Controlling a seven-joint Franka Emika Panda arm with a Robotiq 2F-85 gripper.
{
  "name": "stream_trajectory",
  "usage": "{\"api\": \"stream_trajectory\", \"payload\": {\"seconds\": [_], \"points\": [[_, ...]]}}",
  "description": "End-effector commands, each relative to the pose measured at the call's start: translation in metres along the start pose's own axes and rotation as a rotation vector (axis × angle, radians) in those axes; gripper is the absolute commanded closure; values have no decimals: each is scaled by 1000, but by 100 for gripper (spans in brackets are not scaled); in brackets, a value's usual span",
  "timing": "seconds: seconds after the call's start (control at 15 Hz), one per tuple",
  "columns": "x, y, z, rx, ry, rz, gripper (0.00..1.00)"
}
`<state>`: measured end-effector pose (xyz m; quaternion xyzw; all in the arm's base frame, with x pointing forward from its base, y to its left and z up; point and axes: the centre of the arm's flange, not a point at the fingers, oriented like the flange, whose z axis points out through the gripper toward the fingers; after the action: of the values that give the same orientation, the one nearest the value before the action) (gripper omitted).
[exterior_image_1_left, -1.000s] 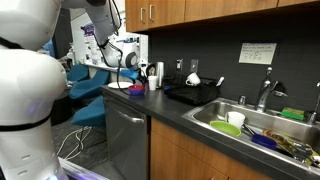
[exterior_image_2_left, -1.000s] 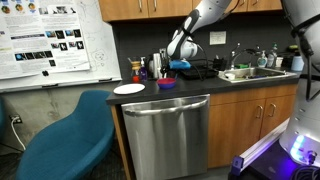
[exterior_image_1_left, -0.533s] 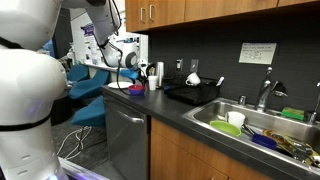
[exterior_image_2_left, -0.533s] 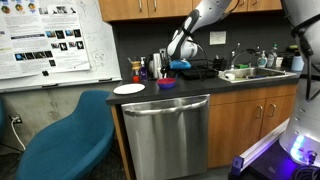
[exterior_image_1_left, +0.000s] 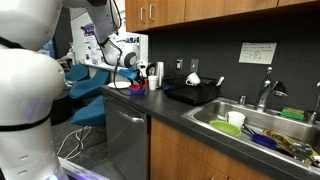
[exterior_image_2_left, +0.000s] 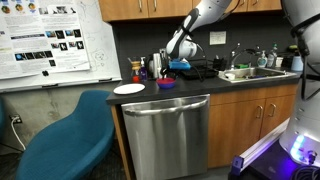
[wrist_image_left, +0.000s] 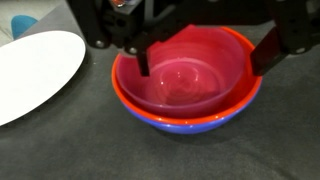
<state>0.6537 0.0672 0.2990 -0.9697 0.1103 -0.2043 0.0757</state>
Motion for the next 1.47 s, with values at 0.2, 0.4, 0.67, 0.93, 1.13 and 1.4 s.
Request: {"api": "stream_trajectory", "payload": {"seconds": [0.2,0.4,0.67,0.93,1.13,1.4], "points": [[3,2,-3,30,-26,17,0],[5,-2,-3,41,-10,12,0],[6,-8,-1,58,0,1,0],[7,-13,-1,62,14,-22,0],[8,-11,-1,56,21,-25,0],[10,-8,-1,50,33,-20,0]]}}
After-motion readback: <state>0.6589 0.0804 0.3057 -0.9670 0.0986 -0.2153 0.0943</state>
